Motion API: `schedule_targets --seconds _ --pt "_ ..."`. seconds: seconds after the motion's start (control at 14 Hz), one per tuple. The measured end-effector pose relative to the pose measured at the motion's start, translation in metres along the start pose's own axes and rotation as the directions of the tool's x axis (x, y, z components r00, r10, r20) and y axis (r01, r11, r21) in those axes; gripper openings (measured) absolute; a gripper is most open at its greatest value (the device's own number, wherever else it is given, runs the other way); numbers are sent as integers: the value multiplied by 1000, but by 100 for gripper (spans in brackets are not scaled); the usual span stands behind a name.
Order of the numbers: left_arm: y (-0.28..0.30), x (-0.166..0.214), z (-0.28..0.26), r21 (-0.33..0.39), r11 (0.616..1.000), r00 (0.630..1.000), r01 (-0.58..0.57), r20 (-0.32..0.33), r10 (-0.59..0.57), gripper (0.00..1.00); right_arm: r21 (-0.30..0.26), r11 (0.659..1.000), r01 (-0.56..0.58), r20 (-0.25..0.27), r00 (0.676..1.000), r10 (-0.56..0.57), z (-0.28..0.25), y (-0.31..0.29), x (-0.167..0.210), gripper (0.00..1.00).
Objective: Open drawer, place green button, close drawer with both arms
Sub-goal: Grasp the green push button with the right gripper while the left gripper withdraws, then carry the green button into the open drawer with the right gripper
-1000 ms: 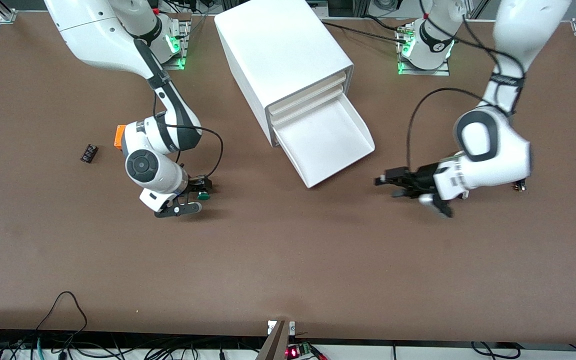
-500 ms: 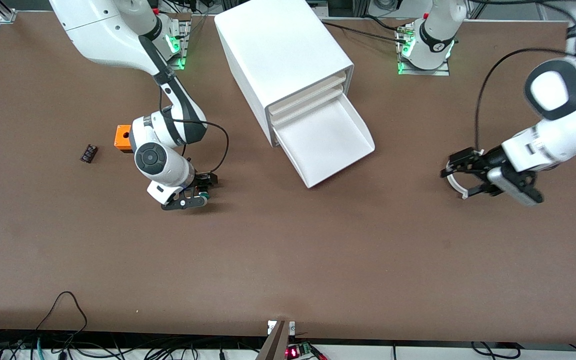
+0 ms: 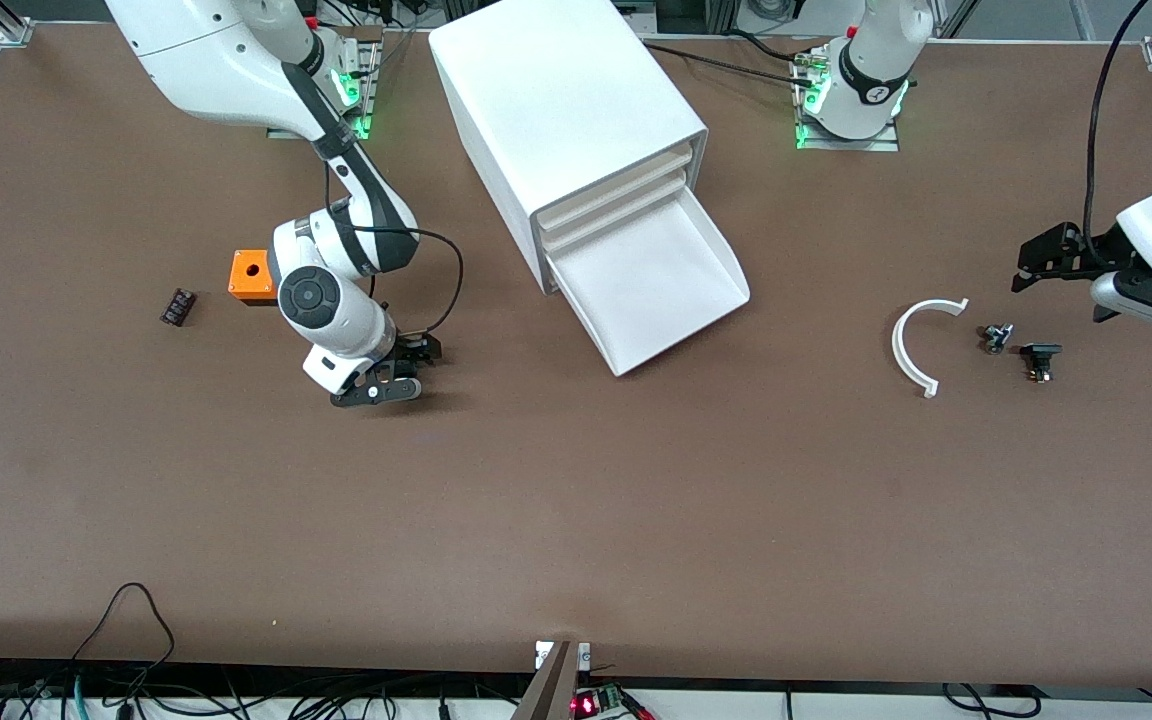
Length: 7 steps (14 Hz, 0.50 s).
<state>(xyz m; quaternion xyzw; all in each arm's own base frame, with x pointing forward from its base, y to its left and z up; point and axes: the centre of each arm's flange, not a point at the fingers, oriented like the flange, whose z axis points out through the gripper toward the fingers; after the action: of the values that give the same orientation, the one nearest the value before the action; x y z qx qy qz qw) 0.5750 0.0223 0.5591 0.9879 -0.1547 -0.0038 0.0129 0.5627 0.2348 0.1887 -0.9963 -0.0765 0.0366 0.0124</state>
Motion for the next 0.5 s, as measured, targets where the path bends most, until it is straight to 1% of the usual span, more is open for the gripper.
schedule_targets --seconds 0.14,0.29,0.36,0.43,0.5 --pt "3 0 -8 27 996 996 87 11 -87 100 0 1000 0 1 1000 0 3 1 -2 89" --pt "2 -3 -15 32 986 986 165 5 -165 100 1 1000 0 -4 1000 0 5 1 -3 88" --pt "2 -5 -18 33 981 981 192 4 -192 100 1 1000 0 -6 1000 0 7 1 -4 85" --pt "3 -7 -21 33 977 978 210 3 -211 100 2 1000 0 -8 1000 0 8 1 -3 85" --pt "4 -10 -24 33 974 975 222 2 -222 100 2 1000 0 -9 1000 0 9 1 -3 82"
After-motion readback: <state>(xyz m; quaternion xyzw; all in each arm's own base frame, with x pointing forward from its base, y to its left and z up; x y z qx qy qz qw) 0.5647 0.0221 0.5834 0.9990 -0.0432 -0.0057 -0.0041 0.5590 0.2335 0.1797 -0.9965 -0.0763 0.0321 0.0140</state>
